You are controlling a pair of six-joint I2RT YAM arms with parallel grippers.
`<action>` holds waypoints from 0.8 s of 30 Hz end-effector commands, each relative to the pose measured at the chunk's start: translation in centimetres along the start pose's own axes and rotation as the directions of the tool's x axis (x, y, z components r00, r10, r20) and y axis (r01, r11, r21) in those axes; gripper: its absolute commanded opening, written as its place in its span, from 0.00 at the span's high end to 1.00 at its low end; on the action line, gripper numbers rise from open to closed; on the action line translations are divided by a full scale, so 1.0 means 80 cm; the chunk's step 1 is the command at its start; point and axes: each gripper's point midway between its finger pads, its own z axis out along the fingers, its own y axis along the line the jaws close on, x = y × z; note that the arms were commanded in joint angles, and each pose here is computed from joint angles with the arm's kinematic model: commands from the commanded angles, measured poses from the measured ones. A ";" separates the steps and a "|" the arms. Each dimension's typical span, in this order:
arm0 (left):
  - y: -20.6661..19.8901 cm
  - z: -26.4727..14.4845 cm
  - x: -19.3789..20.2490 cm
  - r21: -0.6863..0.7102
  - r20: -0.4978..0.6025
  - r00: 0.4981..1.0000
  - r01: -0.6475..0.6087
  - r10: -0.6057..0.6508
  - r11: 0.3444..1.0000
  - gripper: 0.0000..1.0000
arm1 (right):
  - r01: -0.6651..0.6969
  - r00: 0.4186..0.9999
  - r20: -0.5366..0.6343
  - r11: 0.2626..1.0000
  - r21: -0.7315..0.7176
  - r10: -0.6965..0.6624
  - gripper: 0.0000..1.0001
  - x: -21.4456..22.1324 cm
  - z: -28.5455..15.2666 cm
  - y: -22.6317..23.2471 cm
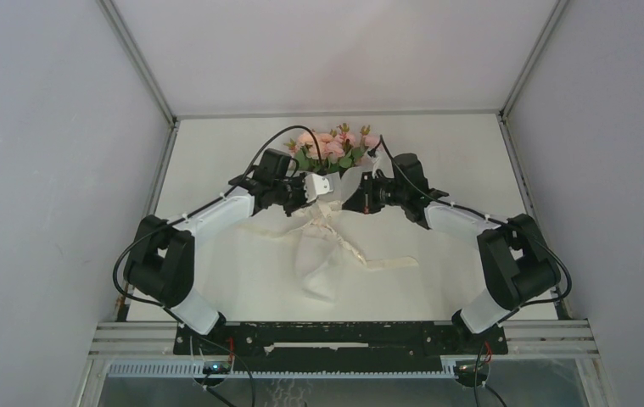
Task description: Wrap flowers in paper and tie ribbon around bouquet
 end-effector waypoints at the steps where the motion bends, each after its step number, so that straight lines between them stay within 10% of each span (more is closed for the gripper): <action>1: 0.018 -0.013 0.004 -0.075 -0.033 0.993 -0.117 0.115 0.990 1.00 | 0.020 0.994 0.102 0.999 0.025 -0.022 1.00 -0.028 -0.022 0.002; 24: 0.017 -0.024 0.063 -0.053 -0.203 0.910 -0.379 0.361 0.924 1.00 | -0.010 0.998 0.070 0.993 0.117 0.002 1.00 0.002 -0.061 -0.013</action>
